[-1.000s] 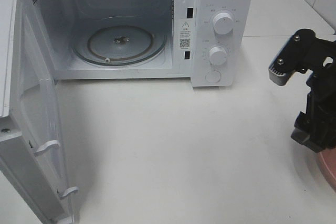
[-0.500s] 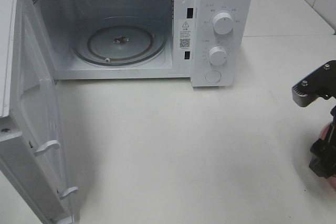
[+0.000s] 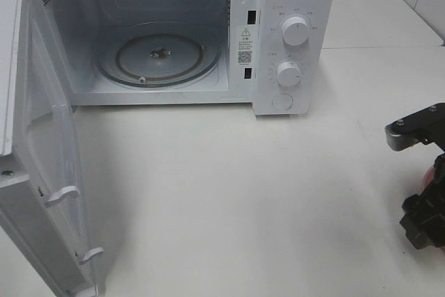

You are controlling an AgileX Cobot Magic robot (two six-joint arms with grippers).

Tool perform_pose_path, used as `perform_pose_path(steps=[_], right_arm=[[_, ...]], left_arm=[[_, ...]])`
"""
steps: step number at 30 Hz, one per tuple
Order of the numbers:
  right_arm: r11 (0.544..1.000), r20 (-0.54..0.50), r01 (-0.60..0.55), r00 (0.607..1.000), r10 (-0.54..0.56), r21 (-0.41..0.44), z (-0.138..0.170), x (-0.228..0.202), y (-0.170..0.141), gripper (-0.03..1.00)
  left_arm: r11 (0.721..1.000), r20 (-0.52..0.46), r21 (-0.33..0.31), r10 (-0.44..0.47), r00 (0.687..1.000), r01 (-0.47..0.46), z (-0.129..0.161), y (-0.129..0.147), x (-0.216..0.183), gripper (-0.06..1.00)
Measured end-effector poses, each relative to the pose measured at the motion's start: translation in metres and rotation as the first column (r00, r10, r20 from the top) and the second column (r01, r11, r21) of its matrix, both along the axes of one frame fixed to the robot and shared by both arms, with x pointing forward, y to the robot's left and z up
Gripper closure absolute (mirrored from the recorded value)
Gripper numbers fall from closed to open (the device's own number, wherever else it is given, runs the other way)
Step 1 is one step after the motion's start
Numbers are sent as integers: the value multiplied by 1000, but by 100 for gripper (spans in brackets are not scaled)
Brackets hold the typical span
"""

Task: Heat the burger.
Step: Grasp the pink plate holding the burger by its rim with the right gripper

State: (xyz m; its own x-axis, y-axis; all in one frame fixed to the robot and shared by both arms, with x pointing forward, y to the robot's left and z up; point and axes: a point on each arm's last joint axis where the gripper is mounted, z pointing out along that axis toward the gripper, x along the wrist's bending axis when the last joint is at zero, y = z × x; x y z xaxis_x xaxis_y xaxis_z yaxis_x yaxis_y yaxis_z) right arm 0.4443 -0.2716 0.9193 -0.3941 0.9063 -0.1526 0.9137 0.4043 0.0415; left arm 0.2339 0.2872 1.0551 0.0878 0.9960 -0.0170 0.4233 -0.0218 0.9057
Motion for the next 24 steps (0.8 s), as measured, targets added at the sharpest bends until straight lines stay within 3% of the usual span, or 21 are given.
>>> perform_pose_path(steps=[5,24], right_arm=[[998,-21,65,998,-65,8,-16,5,2,20],[996,-18,92,996,-92,-7,-36,13,2,24]], left_arm=[[1000,0,0,0,1000,0,0,0,0,-3],[1000,0,0,0,1000,0,0,0,0,-3]])
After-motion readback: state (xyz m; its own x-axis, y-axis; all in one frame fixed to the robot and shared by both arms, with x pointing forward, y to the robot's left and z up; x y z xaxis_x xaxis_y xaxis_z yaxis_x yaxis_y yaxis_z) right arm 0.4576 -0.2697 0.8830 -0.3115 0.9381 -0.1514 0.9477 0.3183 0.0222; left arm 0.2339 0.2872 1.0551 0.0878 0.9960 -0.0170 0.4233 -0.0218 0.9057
